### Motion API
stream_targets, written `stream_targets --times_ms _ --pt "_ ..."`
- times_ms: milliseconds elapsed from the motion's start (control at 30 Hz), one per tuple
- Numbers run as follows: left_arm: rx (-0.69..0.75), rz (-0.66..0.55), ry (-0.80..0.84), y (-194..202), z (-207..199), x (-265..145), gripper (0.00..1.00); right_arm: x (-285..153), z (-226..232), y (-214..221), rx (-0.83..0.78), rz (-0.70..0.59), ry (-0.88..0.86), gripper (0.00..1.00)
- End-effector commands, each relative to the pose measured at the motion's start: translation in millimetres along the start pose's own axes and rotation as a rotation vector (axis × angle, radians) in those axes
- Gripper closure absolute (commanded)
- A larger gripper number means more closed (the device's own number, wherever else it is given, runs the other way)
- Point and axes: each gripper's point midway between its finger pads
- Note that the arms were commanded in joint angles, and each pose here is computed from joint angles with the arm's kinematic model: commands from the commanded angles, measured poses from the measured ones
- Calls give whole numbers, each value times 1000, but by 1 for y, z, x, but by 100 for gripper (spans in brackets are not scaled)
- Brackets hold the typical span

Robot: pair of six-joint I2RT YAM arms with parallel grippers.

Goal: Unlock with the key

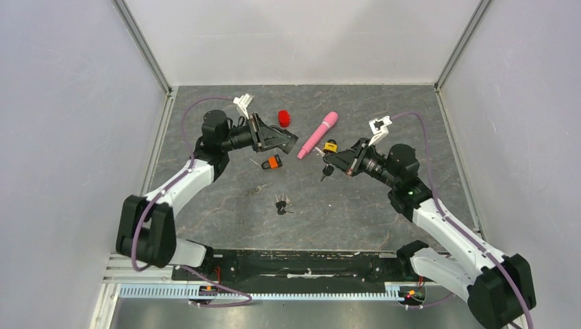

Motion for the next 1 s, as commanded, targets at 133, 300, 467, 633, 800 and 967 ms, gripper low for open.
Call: stream_targets --times_ms 133,300,467,633,800,967 --pt "-188 124 432 -15 -69 -13 98 12 54 -20 -3 -1 -244 100" --pt "-200 172 516 -24 -85 -15 98 19 61 -27 -5 21 -260 100" --pt "-169 210 511 -20 -87 -16 98 23 65 -32 18 23 -275 100" --pt "-134 229 516 -13 -96 -22 98 32 90 -36 34 40 -351 100" --pt "-115 237 522 -12 -103 -26 98 32 107 -35 41 44 -394 100" --pt "-110 221 533 -14 -107 -27 98 28 111 -36 52 43 -407 100"
Point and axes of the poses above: each gripper's point midway between its finger pads, its own x axis out along the fingers, its own z axis along the line the jaws close on, y = z × x, and after that the axes turned 4 degrees about -x, right-handed
